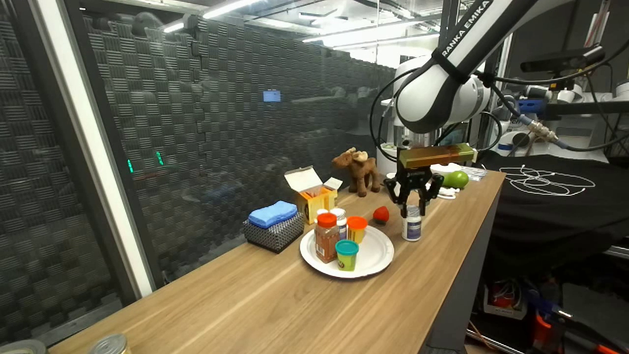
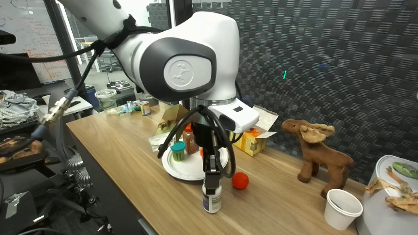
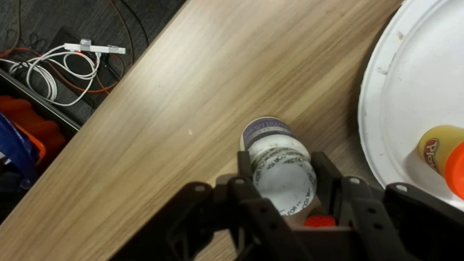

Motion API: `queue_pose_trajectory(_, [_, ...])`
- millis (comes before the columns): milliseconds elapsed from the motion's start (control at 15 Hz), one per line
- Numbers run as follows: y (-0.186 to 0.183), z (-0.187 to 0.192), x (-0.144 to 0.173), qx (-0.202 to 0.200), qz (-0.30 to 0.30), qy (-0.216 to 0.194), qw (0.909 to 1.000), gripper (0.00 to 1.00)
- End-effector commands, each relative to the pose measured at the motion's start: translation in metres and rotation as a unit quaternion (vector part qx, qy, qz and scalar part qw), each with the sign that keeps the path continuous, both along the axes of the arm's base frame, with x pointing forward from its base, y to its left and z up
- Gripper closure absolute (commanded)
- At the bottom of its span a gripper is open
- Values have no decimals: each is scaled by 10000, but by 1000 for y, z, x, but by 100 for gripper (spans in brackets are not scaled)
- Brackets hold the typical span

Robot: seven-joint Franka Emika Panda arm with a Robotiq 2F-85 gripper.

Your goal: Put the objects surrounding the plate on to the plate.

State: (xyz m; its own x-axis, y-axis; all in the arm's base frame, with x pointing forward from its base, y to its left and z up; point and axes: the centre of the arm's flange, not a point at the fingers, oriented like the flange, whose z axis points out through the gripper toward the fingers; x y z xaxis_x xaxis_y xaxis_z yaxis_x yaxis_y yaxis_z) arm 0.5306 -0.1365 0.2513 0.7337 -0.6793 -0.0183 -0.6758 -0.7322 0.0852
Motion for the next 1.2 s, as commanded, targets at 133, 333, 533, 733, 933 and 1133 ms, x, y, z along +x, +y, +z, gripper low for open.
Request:
queue_pose_trajectory(133, [25, 34, -22, -274, -61, -292, 9992, 81])
queue_pose_trajectory(333, [52, 47, -20, -531, 265, -471, 9971, 81])
queue_pose_trajectory(533, [83, 54, -3, -712, 699, -548, 9935, 81])
queue_pose_trajectory(733, [112, 58, 20, -839, 1091, -720, 9879, 81])
queue_pose_trajectory(933, [132, 60, 37, -726, 1395, -696, 9851, 81])
queue_pose_trajectory(1133, [143, 56, 43, -634, 1613, -651, 9827, 81])
